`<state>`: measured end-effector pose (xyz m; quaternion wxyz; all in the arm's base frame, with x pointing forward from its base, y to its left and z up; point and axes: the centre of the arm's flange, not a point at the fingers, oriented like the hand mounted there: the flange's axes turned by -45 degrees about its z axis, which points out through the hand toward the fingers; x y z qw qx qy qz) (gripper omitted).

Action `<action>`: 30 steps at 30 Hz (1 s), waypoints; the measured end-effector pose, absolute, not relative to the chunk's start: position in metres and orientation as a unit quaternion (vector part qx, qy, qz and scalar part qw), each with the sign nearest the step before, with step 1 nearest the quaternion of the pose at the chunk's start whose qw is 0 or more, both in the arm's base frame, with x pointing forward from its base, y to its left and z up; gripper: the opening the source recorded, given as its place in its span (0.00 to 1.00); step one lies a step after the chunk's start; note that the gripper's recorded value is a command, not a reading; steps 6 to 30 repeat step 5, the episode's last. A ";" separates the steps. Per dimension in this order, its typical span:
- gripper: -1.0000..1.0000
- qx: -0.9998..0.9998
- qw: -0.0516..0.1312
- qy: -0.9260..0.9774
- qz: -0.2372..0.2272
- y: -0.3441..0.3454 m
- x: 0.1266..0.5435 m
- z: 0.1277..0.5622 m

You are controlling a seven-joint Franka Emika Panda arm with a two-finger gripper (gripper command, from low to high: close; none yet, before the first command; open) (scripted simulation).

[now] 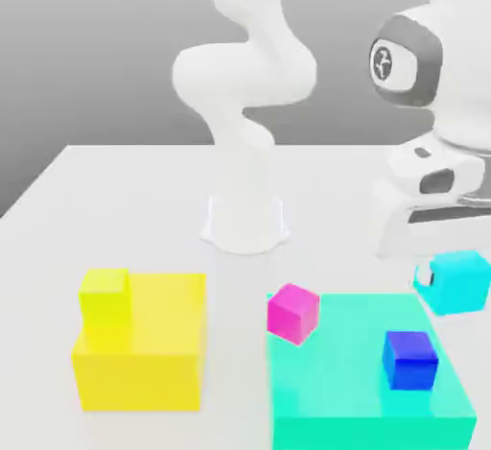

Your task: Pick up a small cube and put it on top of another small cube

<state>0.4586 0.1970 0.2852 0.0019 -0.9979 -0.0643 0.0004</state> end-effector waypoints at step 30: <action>1.00 -0.998 0.002 -0.064 0.000 0.197 0.459 0.285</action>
